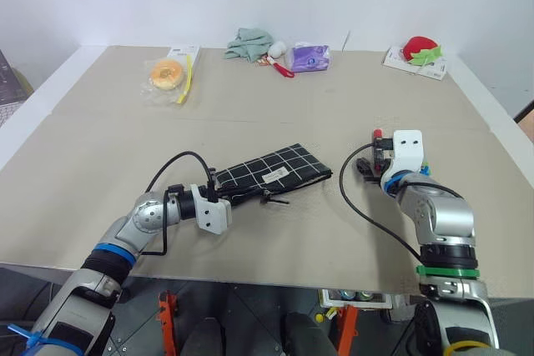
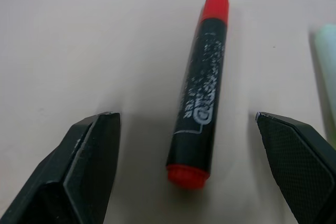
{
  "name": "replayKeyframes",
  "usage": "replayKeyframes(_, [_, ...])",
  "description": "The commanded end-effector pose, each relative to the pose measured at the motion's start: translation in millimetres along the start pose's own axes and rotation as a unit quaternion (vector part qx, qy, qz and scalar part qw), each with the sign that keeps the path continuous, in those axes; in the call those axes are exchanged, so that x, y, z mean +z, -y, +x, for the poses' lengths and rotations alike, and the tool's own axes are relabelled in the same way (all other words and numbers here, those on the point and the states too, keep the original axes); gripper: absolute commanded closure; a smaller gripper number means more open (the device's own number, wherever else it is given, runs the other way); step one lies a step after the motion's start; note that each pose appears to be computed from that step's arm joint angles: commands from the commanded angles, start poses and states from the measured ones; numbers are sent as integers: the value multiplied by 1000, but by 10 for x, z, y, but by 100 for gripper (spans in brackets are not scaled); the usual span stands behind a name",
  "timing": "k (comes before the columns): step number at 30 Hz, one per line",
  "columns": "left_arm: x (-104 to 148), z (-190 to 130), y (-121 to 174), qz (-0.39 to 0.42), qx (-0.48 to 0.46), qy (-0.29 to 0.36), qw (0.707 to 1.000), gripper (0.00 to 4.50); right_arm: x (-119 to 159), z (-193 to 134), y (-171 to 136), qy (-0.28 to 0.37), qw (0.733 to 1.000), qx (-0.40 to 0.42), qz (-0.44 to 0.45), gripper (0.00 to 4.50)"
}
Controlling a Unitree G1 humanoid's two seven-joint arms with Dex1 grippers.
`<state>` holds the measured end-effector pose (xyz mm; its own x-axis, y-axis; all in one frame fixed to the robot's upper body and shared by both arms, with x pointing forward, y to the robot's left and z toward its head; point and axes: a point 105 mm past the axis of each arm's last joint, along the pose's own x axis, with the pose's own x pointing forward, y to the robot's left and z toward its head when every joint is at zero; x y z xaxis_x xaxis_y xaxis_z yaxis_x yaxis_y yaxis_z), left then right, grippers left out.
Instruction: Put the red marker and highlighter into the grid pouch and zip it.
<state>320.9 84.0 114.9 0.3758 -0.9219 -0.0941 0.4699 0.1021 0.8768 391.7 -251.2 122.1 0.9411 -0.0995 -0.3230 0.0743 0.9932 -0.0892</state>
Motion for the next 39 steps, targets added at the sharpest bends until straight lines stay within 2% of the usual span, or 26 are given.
replayKeyframes(1, [26,-25,-52,6,11,2,1000,450,138,4,67,24,1000,-16,-6,87])
replayKeyframes(2, [27,-25,-52,6,11,2,1000,450,140,7,73,25,1000,-17,-6,129])
replayKeyframes(5, [29,-26,-52,5,12,1,1000,450,149,6,78,25,1000,-14,-10,300])
replayKeyframes(7, [30,-26,-54,5,12,1,1000,450,179,-14,98,30,999,-13,-16,390])
replayKeyframes(9, [31,-25,-55,5,12,2,1000,450,226,-40,123,37,999,-11,-29,391])
replayKeyframes(12, [32,-21,-69,5,14,2,1000,450,486,-135,52,90,993,49,-60,391])
replayKeyframes(14, [39,-17,-69,3,13,4,1000,450,769,-431,-151,170,950,180,-191,391])
replayKeyframes(16, [43,-16,-65,1,12,6,1000,450,799,-673,-288,192,905,275,-261,391])
replayKeyframes(17, [45,-15,-62,0,10,7,1000,450,776,-765,-289,184,894,312,-264,391])
replayKeyframes(19, [43,-15,-63,1,7,8,1000,450,632,-1061,-243,124,855,411,-290,391])
replayKeyframes(21, [34,-21,-86,2,7,7,1000,450,556,-1239,-167,68,829,455,-318,391])
replayKeyframes(25, [28,-33,-137,2,10,8,1000,450,383,-1285,-65,-9,801,461,-381,391])
replayKeyframes(32, [68,-17,-177,-1,18,17,1000,450,284,-1098,-123,-15,790,440,-427,391])
replayKeyframes(39, [111,-6,-201,-5,22,25,999,450,360,-971,-186,7,791,430,-434,391])
